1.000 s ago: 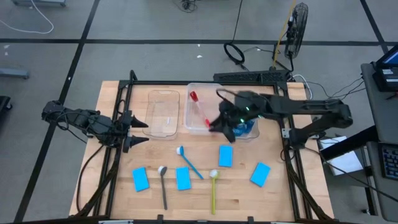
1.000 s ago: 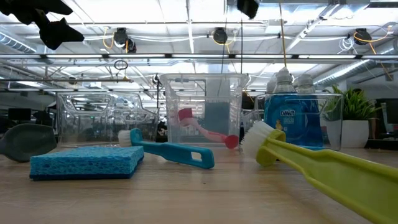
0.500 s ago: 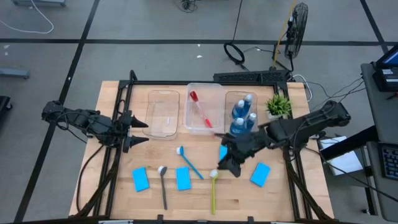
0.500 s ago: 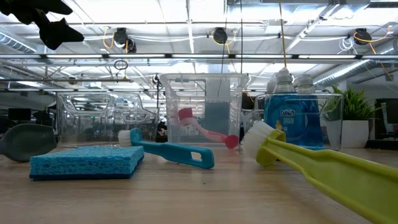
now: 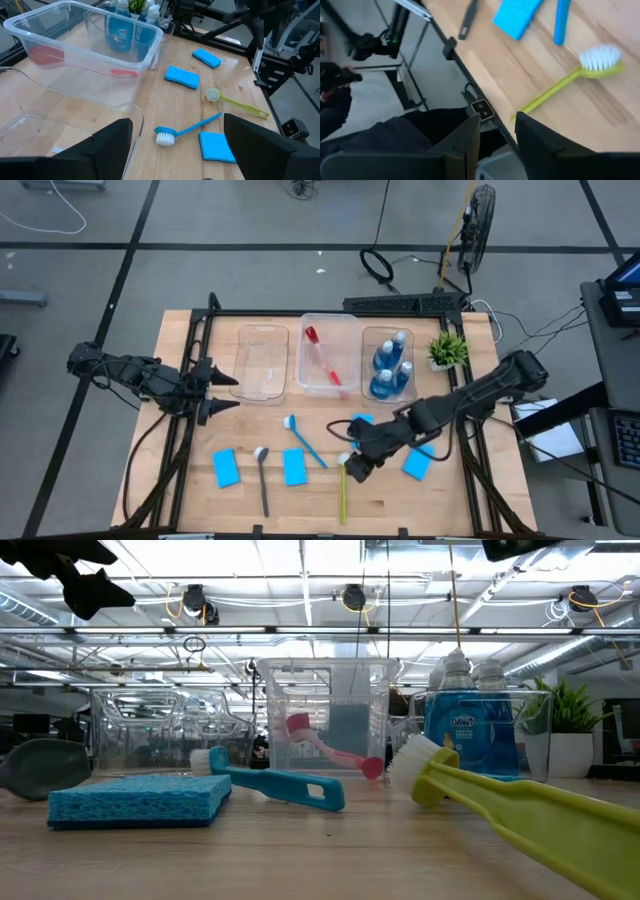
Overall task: Pick & Place Kitchen Sink Supplies
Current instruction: Put the green dishwashing brush into the middle transparent bin
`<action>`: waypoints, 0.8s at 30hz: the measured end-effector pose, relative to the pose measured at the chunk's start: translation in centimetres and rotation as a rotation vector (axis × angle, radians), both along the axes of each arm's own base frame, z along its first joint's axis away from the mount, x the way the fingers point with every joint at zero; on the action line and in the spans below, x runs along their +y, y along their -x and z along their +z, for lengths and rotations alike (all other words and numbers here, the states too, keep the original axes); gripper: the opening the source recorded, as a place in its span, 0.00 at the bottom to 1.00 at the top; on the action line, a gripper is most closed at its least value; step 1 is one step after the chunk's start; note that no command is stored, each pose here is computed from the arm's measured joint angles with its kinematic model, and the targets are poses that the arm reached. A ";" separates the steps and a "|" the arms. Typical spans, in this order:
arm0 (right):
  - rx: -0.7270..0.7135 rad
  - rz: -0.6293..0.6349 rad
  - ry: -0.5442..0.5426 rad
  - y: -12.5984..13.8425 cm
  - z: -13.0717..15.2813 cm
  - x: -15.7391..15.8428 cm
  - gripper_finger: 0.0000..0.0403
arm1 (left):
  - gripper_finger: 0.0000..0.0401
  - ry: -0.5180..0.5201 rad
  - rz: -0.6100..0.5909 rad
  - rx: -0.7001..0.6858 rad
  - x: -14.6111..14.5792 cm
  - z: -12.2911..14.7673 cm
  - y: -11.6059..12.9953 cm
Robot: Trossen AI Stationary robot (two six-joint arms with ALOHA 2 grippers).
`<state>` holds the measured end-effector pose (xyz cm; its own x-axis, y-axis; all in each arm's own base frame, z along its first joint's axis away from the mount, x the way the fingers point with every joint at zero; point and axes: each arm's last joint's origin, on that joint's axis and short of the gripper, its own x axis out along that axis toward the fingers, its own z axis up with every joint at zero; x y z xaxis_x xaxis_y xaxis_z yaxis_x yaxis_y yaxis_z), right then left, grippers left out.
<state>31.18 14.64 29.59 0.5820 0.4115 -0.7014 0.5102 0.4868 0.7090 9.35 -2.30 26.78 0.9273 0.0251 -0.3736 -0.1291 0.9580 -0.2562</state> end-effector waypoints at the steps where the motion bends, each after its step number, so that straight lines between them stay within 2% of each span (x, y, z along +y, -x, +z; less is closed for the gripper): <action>1: 0.019 -0.010 -0.004 -0.2 -0.4 0.1 0.28 | 0.77 0.000 0.000 0.000 0.0 0.0 0.0; 11: 0.190 -0.092 -0.004 -2.3 -5.2 1.3 0.28 | 0.80 -0.003 -0.001 0.002 0.0 0.0 0.0; 19: 0.283 -0.133 0.012 -3.3 -8.4 1.8 0.28 | 0.82 -0.086 -0.034 0.004 0.0 0.0 0.0; 24: 0.314 -0.174 0.002 -3.7 -9.4 1.9 0.28 | 0.80 -0.123 -0.049 0.006 0.0 0.0 0.0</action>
